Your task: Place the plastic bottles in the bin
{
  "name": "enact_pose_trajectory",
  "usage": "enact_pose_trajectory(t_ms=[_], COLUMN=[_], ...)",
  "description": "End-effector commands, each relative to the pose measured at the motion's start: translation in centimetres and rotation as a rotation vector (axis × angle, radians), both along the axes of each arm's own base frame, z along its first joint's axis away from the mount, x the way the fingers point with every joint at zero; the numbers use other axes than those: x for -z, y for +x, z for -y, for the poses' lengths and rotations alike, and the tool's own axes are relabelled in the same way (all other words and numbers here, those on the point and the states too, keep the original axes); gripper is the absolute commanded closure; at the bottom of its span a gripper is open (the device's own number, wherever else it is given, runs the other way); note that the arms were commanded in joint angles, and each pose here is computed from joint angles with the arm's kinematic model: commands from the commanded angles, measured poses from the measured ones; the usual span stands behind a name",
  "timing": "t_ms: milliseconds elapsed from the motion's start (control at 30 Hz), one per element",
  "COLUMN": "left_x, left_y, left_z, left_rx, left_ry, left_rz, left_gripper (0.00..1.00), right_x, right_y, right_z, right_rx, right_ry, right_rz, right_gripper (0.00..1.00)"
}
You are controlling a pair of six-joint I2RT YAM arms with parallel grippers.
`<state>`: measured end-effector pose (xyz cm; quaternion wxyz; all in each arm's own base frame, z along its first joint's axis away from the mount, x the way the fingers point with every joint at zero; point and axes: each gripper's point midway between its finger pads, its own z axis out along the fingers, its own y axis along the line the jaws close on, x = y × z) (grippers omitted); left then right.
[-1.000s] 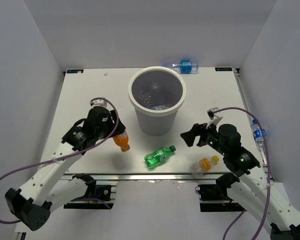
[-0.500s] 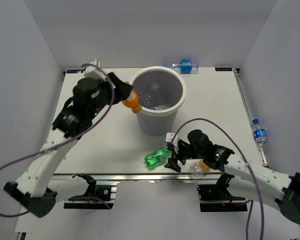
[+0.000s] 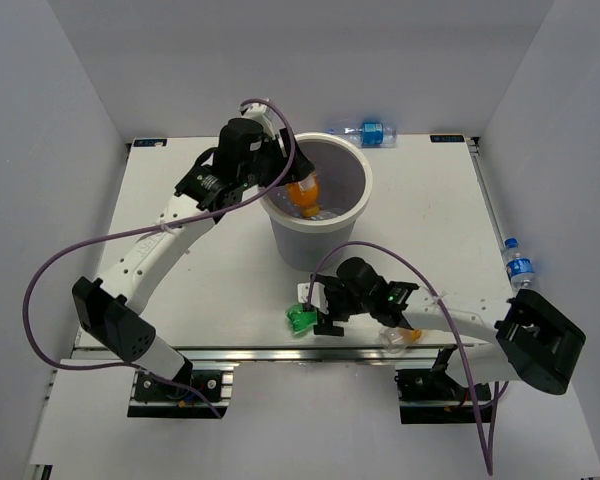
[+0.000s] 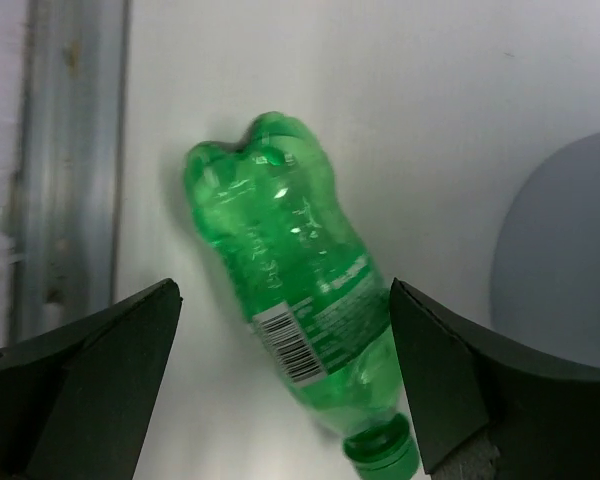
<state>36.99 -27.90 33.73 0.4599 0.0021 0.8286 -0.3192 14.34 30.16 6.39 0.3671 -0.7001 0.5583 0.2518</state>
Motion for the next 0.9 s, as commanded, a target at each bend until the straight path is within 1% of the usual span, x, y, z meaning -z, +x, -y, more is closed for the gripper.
enact_pose_trajectory(t_ms=[0,33,67,133,167,200,267,300,333,400,433,500,533,567,600,633,667,700,733,767,800,833,867], left_x=[-1.9,-1.9,-2.0,-2.5,-2.6,-3.6,-4.1,-5.0,-4.8,-5.7,-7.7,-9.8,-11.8,-12.9,-13.3,-12.1,-13.2,-12.6,-8.9,-9.7,-8.6,-7.9,-5.5], left_y=[0.1,0.3,0.4,0.7,0.8,1.3,1.9,2.3,3.0,4.2,4.7,5.6,5.6,5.8,6.4,6.6,5.9,6.1,6.5,4.7,4.2,3.8,2.6], left_z=[-0.7,-1.1,-1.1,-1.3,-1.3,-0.9,-0.8,-1.0,-1.0,-2.1,-2.3,-4.1,-4.9,-5.9,-7.8,-8.8,-10.2,-12.1,-12.7,-14.3,-15.1,-15.8,-17.2], left_rx=[-0.013,-0.035,-0.041,-0.050,-0.049,-0.046,-0.046,-0.059,-0.072,-0.145,-0.164,-0.223,-0.250,-0.281,-0.336,-0.353,-0.374,-0.408,-0.416,-0.444,-0.469,-0.490,-0.523], left_ry=[0.028,0.037,0.034,0.038,0.045,0.040,0.065,0.068,0.082,0.115,0.104,0.098,0.076,0.056,0.047,0.056,0.027,0.003,0.020,-0.024,-0.027,-0.034,-0.011], left_rz=[0.051,0.059,0.071,0.090,0.087,0.103,0.121,0.145,0.150,0.185,0.224,0.260,0.297,0.322,0.328,0.308,0.332,0.313,0.268,0.298,0.298,0.308,0.275], left_gripper=[0.54,0.44,0.21,0.03,0.02,0.02,0.02,0.02,0.02,0.02,0.02,0.02,0.02,0.02,0.02,0.02,0.02,0.02,0.02,0.02,0.02,0.02,0.02], right_x=[-1.1,-0.8,-0.8,-0.7,-0.8,-0.8,-0.9,-0.8,-0.7,-0.6,-1.0,-2.0,-3.3,-4.2,-5.4,-7.4,-8.6,-11.2,-12.6,-14.0,-17.0,-18.7,-20.9], right_y=[2.3,3.4,3.7,4.1,3.8,3.3,2.7,2.1,1.9,1.4,1.5,1.0,0.6,0.1,-0.4,-1.6,-2.3,-2.9,-3.6,-3.7,-4.0,-4.0,-4.2], right_z=[-1.6,-1.2,-1.1,-1.0,-1.1,-1.4,-1.7,-2.0,-2.1,-2.3,-2.4,-2.8,-3.2,-3.5,-3.8,-4.2,-4.5,-4.7,-4.8,-4.8,-4.7,-4.5,-4.0], right_rx=[0.037,0.099,0.134,0.176,0.172,0.157,0.146,0.138,0.137,0.142,0.158,0.151,0.135,0.116,0.095,0.049,0.024,0.002,-0.008,-0.008,-0.013,-0.011,-0.010], right_ry=[0.078,0.074,0.088,0.118,0.126,0.132,0.151,0.160,0.165,0.169,0.178,0.201,0.246,0.282,0.344,0.425,0.468,0.541,0.583,0.615,0.671,0.703,0.752], right_rz=[0.134,0.179,0.199,0.280,0.293,0.296,0.283,0.262,0.247,0.222,0.227,0.226,0.224,0.218,0.218,0.187,0.174,0.173,0.135,0.128,0.135,0.139,0.158], right_gripper=[0.11,0.11,0.11,0.12,0.14,0.20,0.25,0.39,0.55,0.79,0.83,0.89,0.92,0.93,0.95,0.96,0.97,1.00,1.00,1.00,1.00,1.00,1.00])
